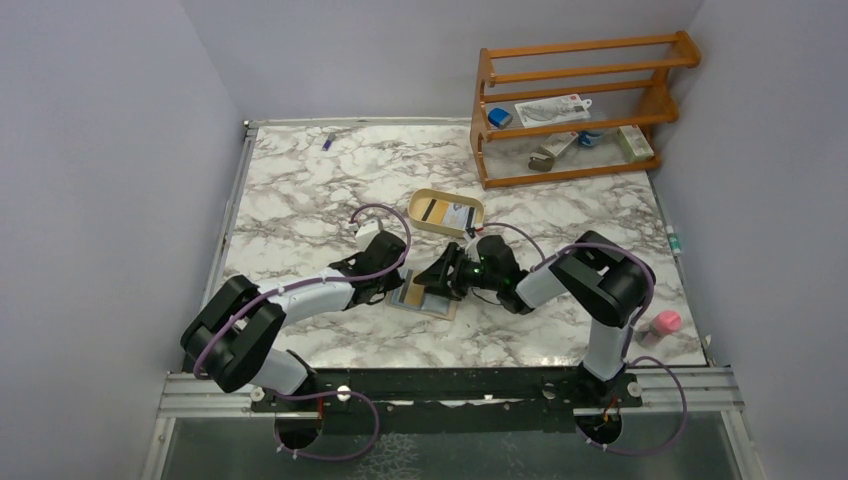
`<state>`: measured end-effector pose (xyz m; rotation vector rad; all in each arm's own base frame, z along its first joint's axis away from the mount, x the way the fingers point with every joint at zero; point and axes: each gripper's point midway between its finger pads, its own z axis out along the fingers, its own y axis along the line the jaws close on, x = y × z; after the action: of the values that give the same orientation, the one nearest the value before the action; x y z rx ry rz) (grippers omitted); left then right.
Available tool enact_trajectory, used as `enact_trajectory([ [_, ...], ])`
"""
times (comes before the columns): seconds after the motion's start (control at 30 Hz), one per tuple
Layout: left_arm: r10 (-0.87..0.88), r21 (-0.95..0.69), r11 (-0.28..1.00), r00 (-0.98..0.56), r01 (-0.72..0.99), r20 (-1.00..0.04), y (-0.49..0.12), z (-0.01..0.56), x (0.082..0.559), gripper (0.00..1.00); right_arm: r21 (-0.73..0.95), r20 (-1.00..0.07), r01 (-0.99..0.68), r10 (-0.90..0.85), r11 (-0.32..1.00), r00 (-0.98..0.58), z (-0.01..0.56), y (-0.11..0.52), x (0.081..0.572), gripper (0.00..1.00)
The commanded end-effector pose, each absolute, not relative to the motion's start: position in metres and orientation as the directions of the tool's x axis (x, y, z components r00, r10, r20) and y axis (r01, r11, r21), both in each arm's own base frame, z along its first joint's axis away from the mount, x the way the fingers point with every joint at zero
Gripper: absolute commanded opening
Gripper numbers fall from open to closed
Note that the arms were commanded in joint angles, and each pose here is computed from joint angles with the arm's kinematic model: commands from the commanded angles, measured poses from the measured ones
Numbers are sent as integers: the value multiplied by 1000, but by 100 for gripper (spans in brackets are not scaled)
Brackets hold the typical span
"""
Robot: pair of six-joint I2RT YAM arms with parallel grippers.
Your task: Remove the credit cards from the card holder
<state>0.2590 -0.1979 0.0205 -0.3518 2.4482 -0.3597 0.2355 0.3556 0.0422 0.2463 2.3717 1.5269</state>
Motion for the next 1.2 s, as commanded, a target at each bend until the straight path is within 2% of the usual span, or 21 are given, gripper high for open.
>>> enact_trajectory([
  [0.0,-251,-203,962,-883,-183,-397,-175,-27,203,23,909,-147,-8,305,416,-941,32,364,234,63],
  [0.4,-250,-204,962,-885,-181,-393,-178,-30,201,23,941,-152,-44,302,337,-941,51,372,233,63],
  [0.73,-251,-202,962,-885,-184,-392,-176,-32,198,23,977,-195,-158,313,140,-930,99,383,235,62],
  [1.17,-254,-196,962,-887,-190,-387,-175,-37,196,23,966,-168,-218,304,-140,-938,136,384,223,62],
])
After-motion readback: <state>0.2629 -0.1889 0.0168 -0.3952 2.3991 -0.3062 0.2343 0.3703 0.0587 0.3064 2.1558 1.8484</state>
